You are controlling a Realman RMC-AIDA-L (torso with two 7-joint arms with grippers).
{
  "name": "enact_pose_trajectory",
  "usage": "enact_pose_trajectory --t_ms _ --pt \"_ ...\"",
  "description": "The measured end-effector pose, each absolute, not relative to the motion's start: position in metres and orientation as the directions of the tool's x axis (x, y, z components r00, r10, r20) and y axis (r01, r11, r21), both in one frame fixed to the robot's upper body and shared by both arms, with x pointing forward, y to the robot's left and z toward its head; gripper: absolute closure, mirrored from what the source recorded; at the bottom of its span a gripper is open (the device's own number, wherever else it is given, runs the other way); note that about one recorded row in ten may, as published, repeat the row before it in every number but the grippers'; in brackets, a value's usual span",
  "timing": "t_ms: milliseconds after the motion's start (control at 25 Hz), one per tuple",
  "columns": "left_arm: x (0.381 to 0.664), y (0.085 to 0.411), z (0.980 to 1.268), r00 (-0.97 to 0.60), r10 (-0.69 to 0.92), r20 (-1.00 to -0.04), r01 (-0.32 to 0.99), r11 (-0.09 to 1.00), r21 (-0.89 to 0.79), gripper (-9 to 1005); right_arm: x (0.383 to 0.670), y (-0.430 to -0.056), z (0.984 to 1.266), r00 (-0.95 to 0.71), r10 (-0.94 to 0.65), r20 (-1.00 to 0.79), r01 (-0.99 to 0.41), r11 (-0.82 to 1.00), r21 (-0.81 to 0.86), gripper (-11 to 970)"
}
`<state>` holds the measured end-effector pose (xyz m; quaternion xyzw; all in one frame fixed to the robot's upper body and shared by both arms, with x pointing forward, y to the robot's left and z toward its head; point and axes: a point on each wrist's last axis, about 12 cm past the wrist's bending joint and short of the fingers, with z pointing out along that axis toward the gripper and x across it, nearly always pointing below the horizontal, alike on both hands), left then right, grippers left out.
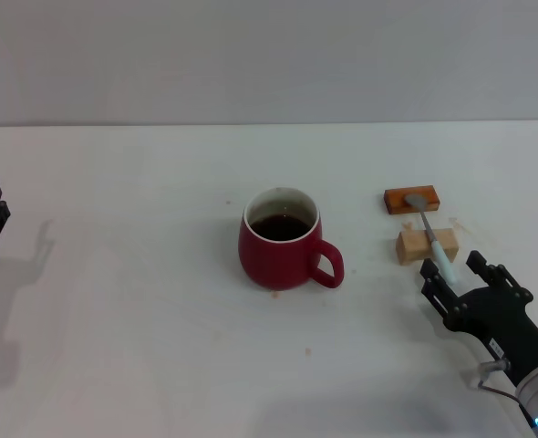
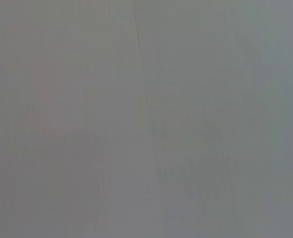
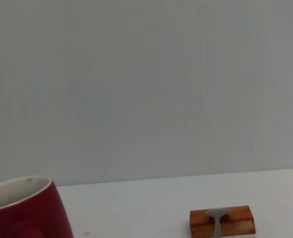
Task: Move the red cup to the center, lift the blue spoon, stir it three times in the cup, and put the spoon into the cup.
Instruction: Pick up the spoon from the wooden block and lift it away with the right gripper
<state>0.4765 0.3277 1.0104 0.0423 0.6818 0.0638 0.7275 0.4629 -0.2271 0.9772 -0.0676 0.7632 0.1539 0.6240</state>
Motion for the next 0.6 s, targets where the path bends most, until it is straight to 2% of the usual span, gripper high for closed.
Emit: enact_pose_trajectory --t_ms 160,600 --pt "0.4765 0.3275 1.0104 0.063 0.15 -0.987 -0.034 0.988 0.148 162 0.4635 -0.2286 0.977 -0.219 0.103 -0.97 -0.292 0.942 0.166 211" --pt "0.4763 0.3267 1.0108 0.066 0.148 -0.987 -0.032 0.989 0.146 162 0.4659 -0.2281 0.9774 -0.222 0.095 -0.97 -0.301 0.94 0.161 389"
